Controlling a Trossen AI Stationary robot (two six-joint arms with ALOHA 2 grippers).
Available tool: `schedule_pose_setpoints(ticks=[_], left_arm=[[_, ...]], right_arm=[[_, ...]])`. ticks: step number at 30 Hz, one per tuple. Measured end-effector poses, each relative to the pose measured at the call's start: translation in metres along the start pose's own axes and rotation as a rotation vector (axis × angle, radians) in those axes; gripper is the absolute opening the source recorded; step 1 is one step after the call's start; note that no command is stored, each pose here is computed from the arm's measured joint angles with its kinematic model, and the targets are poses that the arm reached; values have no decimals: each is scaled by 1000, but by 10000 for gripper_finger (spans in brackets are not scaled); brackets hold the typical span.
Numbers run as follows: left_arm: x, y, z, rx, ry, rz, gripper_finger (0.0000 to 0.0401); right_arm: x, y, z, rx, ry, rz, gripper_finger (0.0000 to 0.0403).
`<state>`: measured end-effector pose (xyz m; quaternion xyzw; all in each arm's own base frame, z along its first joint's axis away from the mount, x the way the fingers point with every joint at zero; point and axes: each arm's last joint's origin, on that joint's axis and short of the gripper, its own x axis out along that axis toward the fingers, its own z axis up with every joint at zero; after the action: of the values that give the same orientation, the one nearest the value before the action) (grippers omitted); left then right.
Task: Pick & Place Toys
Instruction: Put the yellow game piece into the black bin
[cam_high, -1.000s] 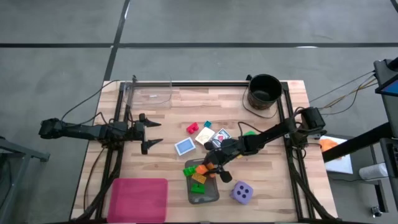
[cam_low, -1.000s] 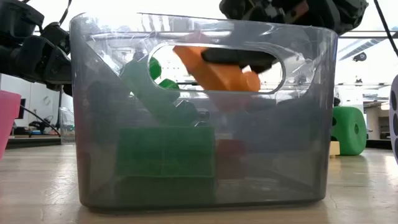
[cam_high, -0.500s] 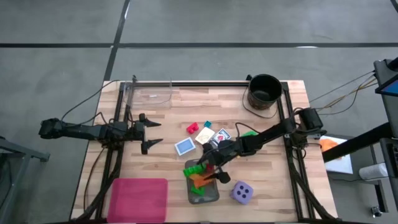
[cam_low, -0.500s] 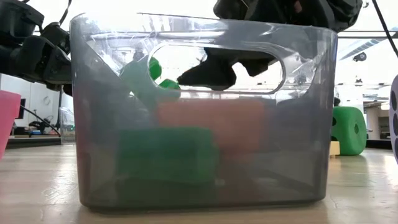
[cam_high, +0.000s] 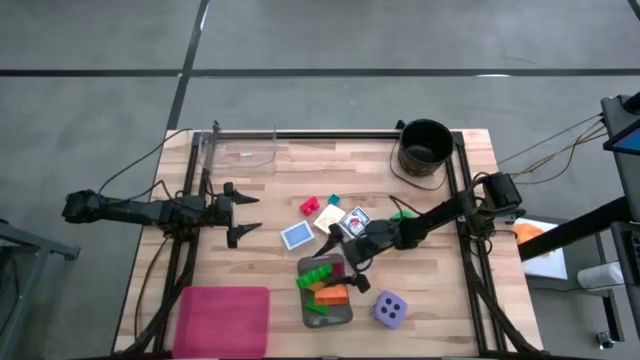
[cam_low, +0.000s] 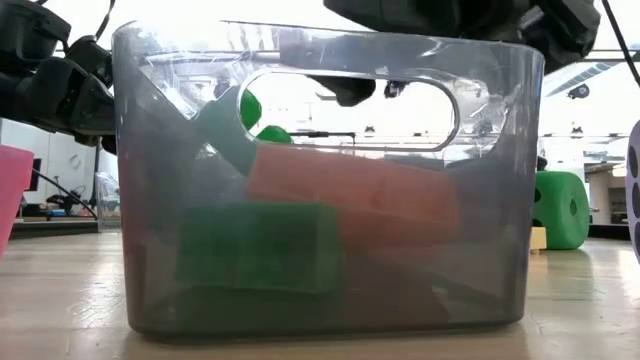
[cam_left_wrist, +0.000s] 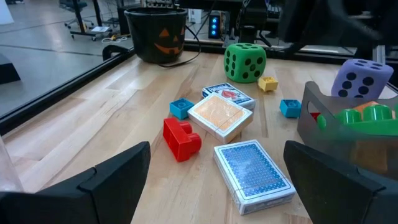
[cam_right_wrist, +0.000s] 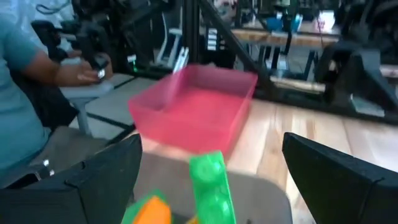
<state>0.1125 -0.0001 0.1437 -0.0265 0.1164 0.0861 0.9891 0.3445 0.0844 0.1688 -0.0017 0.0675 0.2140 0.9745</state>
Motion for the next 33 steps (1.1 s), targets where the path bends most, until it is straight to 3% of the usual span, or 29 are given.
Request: schedule_pose_setpoints(ticks=[3, 8, 13, 21, 33], left_arm=[[0, 0, 0, 0, 0, 0, 369], [0, 0, 0, 0, 0, 1, 369], [0, 0, 0, 0, -1, 0, 369], [0, 0, 0, 0, 0, 0, 369], [0, 0, 0, 0, -1, 0, 369]], right_arm=[[-7, 0, -9, 46, 87, -54, 386], [-29, 3, -13, 135, 376, -170, 387], [-63, 11, 2, 172, 586, -272, 387], [-110, 20, 18, 280, 783, -346, 387], [-100, 19, -14, 282, 1061, -345, 387]])
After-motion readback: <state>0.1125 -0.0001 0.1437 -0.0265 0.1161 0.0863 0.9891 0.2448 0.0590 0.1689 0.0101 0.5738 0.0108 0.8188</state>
